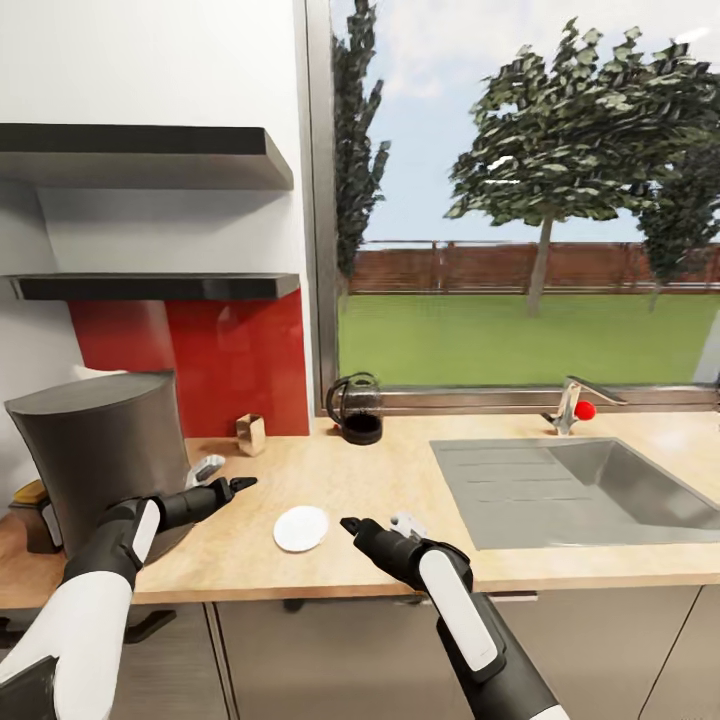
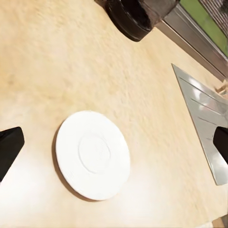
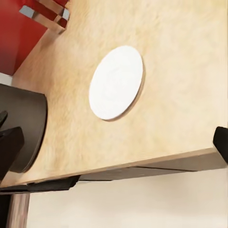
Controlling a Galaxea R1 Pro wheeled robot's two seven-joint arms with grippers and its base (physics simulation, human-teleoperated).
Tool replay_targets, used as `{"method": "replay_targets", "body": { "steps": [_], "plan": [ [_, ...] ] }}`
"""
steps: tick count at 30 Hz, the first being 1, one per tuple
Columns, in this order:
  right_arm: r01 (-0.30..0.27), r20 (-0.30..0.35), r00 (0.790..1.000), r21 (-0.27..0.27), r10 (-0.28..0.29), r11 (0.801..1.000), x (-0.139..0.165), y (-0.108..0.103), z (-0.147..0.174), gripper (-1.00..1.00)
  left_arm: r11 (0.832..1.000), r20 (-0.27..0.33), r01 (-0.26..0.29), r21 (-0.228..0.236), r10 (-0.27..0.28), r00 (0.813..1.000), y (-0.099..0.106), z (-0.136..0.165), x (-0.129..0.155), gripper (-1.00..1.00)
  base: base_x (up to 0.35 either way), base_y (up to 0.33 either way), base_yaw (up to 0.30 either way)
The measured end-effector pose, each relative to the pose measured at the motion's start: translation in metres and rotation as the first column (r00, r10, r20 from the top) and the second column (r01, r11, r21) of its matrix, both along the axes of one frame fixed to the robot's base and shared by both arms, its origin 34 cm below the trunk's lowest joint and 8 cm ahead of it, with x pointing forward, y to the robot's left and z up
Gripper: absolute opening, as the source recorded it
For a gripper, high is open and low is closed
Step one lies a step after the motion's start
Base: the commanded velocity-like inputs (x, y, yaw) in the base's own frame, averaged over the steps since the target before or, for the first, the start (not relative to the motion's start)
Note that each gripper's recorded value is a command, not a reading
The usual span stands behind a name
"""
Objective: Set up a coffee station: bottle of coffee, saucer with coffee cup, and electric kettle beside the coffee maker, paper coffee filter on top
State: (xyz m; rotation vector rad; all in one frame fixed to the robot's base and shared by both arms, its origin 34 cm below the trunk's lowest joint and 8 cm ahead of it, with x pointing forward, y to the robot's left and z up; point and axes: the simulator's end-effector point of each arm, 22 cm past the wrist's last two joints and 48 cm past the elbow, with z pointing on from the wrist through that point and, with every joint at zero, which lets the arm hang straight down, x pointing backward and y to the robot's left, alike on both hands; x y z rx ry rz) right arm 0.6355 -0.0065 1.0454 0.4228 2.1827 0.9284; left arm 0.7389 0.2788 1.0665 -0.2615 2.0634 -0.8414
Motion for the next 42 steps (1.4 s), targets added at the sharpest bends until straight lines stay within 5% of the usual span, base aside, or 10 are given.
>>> {"method": "replay_targets", "body": {
  "steps": [10,15,22,42],
  "plan": [
    [0.0,-0.002,1.0,0.0,0.0,1.0,0.0,0.0,-0.001,1.0,1.0,-0.004,0.002,-0.001,-0.002,1.0,-0.001,-0.002,-0.001,1.0,0.085,0.044,-0.014],
    [-0.031,-0.032,0.999,0.009,0.031,0.999,-0.008,0.012,-0.012,1.0,0.999,-0.054,0.036,-0.015,-0.037,0.998,-0.027,-0.031,-0.013,1.0,0.0,0.0,0.0],
    [-0.001,0.003,1.0,-0.002,0.001,1.0,0.001,-0.001,0.001,1.0,0.999,-0.081,0.037,-0.008,-0.038,0.996,-0.022,-0.048,-0.026,1.0,0.025,0.0,0.0],
    [-0.034,-0.024,0.999,-0.025,0.034,0.999,-0.008,0.01,-0.014,1.0,0.998,-0.124,0.055,-0.033,-0.059,0.991,-0.04,-0.071,-0.041,1.0,0.317,0.0,0.0]
  ]
}}
